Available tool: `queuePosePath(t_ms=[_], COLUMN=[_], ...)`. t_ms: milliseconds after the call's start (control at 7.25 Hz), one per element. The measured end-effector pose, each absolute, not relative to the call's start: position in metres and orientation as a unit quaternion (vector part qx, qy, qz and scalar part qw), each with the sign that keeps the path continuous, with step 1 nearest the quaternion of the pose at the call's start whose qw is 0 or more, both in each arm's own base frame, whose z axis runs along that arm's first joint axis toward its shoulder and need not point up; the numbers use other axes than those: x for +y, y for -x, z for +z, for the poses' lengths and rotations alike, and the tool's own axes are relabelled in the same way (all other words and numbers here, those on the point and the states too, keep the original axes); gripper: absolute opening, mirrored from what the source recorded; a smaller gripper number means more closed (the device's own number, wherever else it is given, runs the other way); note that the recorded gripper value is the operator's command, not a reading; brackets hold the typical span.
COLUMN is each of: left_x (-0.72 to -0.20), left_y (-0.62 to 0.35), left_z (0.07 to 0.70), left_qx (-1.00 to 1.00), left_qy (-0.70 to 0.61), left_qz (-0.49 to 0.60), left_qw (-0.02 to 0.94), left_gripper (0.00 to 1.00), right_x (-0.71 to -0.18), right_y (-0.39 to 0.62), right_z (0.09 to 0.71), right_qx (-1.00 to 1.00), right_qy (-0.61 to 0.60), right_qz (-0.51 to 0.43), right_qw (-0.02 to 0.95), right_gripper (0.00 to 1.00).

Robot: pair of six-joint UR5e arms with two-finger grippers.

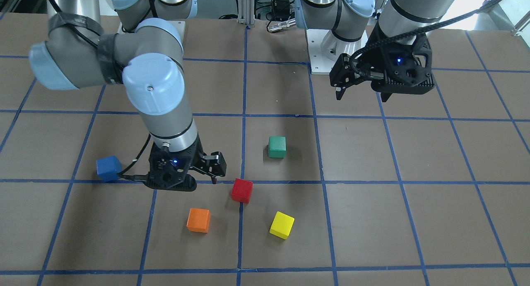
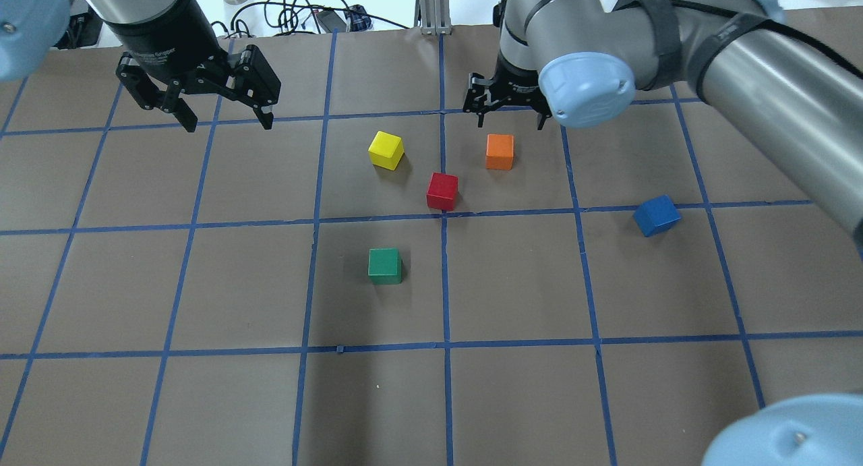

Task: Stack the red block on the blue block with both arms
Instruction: 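Lower the right gripper over the red cube and grasp it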

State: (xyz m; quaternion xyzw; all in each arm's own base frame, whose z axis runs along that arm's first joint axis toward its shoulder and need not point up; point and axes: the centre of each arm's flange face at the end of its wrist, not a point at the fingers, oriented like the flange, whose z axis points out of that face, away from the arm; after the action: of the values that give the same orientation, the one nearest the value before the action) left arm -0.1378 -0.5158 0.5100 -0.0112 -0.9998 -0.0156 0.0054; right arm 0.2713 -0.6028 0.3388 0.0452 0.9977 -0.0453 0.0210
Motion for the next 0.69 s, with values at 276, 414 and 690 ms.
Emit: queuePosePath(t_ms=[276, 414, 690], left_x=[-0.517, -0.517, -0.515], left_y=[0.139, 0.139, 0.139], left_z=[0.506, 0.505, 0.507], left_qx=[-1.0, -1.0, -1.0], left_qy=[0.012, 0.013, 0.015], left_qz=[-0.007, -0.005, -0.003], left_qw=[0.005, 0.004, -0.002], left_gripper=[1.0, 1.0, 1.0], right_x=[-0.607, -0.607, -0.61], right_y=[-0.309, -0.326, -0.349], right_z=[0.295, 0.274, 0.239], right_qx=[0.998, 0.998, 0.997], right_qy=[-0.055, -0.055, -0.068], right_qz=[-0.027, -0.022, -0.005], right_qw=[0.019, 0.019, 0.029], right_gripper=[1.0, 1.0, 1.0])
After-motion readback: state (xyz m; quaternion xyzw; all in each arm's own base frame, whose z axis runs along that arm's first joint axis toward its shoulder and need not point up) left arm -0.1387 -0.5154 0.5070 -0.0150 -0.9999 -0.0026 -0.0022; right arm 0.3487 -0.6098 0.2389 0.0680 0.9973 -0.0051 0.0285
